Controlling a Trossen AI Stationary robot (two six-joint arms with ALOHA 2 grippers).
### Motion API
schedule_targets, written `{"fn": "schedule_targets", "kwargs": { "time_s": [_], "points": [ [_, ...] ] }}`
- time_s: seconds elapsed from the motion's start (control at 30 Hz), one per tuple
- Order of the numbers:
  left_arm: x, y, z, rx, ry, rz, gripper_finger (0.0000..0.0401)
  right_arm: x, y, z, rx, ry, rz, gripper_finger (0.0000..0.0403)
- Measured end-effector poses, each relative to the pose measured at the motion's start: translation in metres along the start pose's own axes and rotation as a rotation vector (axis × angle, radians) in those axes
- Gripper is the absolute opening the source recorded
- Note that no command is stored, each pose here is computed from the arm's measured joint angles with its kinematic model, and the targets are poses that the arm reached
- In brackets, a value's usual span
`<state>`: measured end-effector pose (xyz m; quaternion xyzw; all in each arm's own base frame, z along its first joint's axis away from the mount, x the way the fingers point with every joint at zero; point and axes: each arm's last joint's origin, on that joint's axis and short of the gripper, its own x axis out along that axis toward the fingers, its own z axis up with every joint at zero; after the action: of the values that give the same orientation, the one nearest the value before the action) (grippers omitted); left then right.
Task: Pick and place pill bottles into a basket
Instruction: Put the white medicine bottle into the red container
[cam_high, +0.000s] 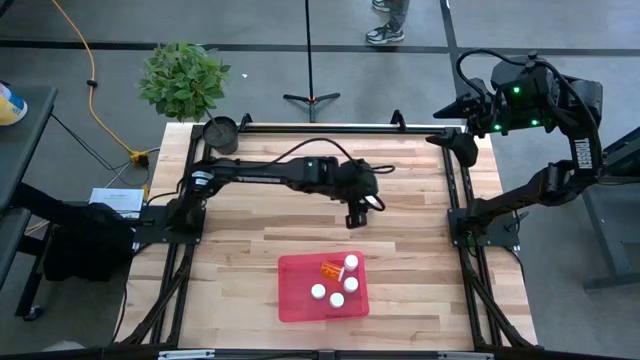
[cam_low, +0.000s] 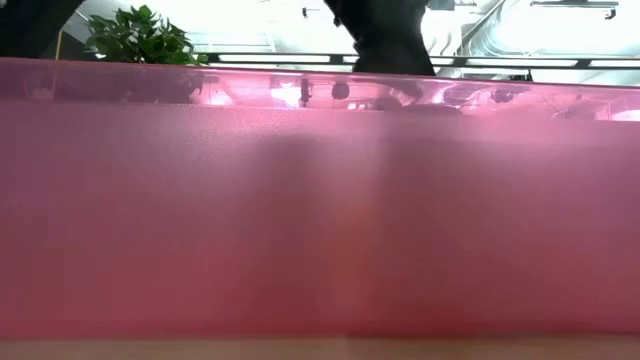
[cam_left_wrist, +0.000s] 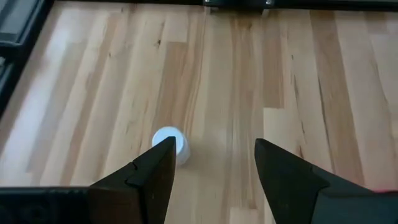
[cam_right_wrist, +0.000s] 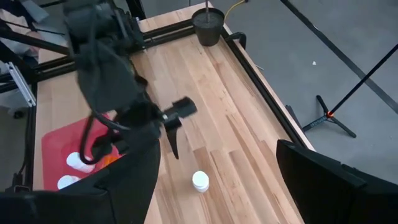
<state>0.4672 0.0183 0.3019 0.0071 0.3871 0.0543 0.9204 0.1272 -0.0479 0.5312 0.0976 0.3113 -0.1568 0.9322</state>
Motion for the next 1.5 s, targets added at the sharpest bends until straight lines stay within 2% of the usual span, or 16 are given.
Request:
{"fn": "schedule_targets", "kwargs": {
  "time_s": [0.3, 0.53, 0.8, 0.93, 1.17, 1.23, 1.37, 1.5],
  "points": [
    [0.037, 0.012, -0.019, -0.029, 0.112, -0.053, 0.025, 0.0, 0.0, 0.0, -0.042, 0.0, -0.009, 0.0312],
    [0.04, 0.013, -0.016, -0.012, 0.074, 0.076, 0.025, 0.0, -0.001, 0.0, -0.068, -0.001, -0.025, 0.0312],
    [0.04, 0.016, -0.017, -0.076, 0.088, 0.042, 0.0252, 0.0, -0.001, 0.0, -0.087, 0.0, -0.027, 0.0312],
    [0.04, 0.015, -0.016, -0.07, 0.08, 0.04, 0.0285, 0.0, -0.001, 0.0, -0.093, 0.0, -0.027, 0.0312],
    [0.041, 0.017, -0.012, -0.075, 0.037, 0.092, 0.039, 0.0, -0.001, 0.0, -0.095, 0.0, -0.029, 0.0312],
    [0.041, 0.017, -0.012, -0.075, 0.036, 0.088, 0.0393, 0.0, -0.001, 0.0, -0.095, 0.0, -0.03, 0.0312],
    [0.042, 0.02, -0.013, -0.06, 0.042, 0.086, 0.037, 0.0, -0.001, 0.0, -0.104, 0.0, -0.03, 0.0312],
    [0.053, 0.024, -0.02, -0.076, 0.08, 0.014, 0.0365, 0.0, -0.001, 0.0, -0.111, 0.0, -0.031, 0.0312]
  ]
}}
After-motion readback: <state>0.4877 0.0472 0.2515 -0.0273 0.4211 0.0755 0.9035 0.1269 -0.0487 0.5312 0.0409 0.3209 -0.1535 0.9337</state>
